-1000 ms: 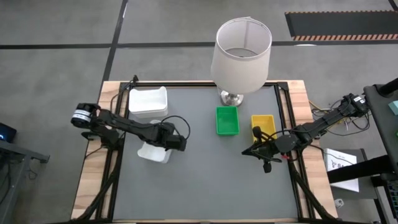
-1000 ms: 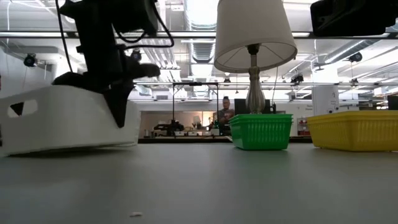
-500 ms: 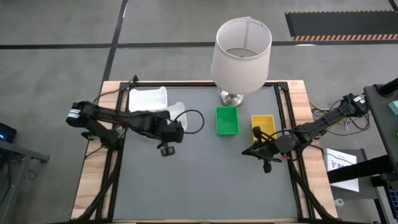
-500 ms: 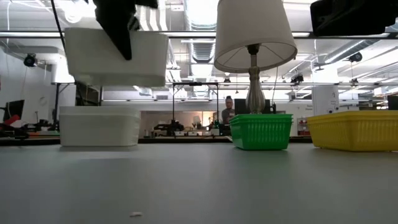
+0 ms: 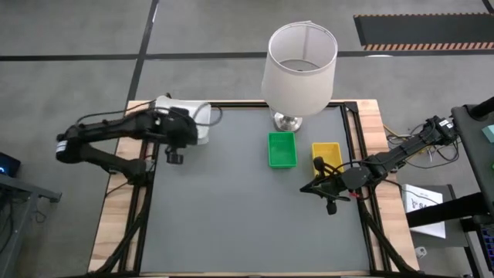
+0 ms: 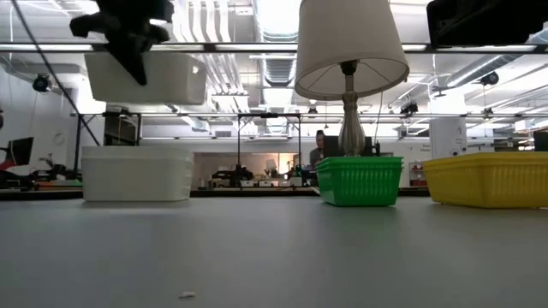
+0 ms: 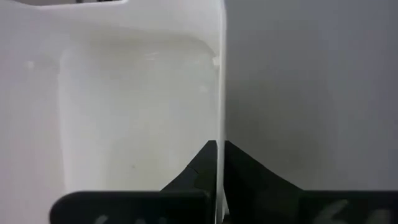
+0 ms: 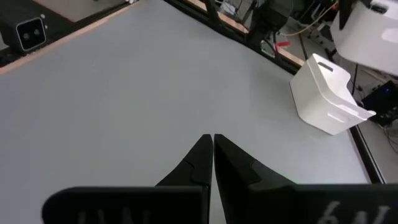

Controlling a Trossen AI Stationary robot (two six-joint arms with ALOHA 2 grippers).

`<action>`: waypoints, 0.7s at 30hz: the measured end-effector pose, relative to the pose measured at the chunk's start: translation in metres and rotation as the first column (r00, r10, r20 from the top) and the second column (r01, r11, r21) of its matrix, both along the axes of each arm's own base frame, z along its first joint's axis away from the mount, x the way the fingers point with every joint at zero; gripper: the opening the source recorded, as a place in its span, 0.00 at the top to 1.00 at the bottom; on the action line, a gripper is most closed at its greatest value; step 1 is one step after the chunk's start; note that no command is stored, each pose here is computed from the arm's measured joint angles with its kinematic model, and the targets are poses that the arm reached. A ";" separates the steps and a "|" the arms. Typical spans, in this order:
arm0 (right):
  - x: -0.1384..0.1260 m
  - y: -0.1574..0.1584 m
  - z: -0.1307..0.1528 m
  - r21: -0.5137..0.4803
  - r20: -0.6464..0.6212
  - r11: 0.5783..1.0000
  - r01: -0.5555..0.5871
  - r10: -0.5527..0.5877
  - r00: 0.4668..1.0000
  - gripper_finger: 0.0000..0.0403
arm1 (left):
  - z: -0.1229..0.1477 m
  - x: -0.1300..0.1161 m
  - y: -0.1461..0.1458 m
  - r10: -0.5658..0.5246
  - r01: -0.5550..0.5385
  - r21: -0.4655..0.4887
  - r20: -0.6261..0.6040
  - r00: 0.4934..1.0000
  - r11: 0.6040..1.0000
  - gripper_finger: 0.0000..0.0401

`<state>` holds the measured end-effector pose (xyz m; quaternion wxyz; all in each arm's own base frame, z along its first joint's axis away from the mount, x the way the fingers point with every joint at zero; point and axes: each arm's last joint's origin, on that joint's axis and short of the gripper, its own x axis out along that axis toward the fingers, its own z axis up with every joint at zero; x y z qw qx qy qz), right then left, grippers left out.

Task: Stack baskets by color
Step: Stack the bottom white bin on the white bins

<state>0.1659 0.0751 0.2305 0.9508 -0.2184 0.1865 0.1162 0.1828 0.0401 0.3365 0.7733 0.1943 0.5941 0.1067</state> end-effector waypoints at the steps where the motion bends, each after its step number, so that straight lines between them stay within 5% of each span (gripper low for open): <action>1: 0.000 0.000 0.001 0.001 0.005 1.000 -0.001 0.001 1.000 0.98 | -0.003 -0.004 0.004 0.010 -0.009 -0.011 0.022 1.000 1.000 1.00; 6: 0.000 0.000 0.001 0.004 0.012 1.000 -0.001 0.001 1.000 0.98 | -0.019 -0.017 0.024 0.076 -0.070 -0.064 0.103 0.992 0.995 1.00; 11: 0.000 0.000 0.001 0.002 0.012 1.000 -0.002 0.002 1.000 0.98 | -0.039 -0.021 0.042 0.084 -0.082 -0.035 0.057 0.995 0.996 1.00; 21: 0.000 0.000 0.001 0.001 0.011 1.000 -0.002 0.002 1.000 0.98 | -0.058 -0.022 0.076 0.133 -0.132 -0.120 0.003 0.991 0.984 1.00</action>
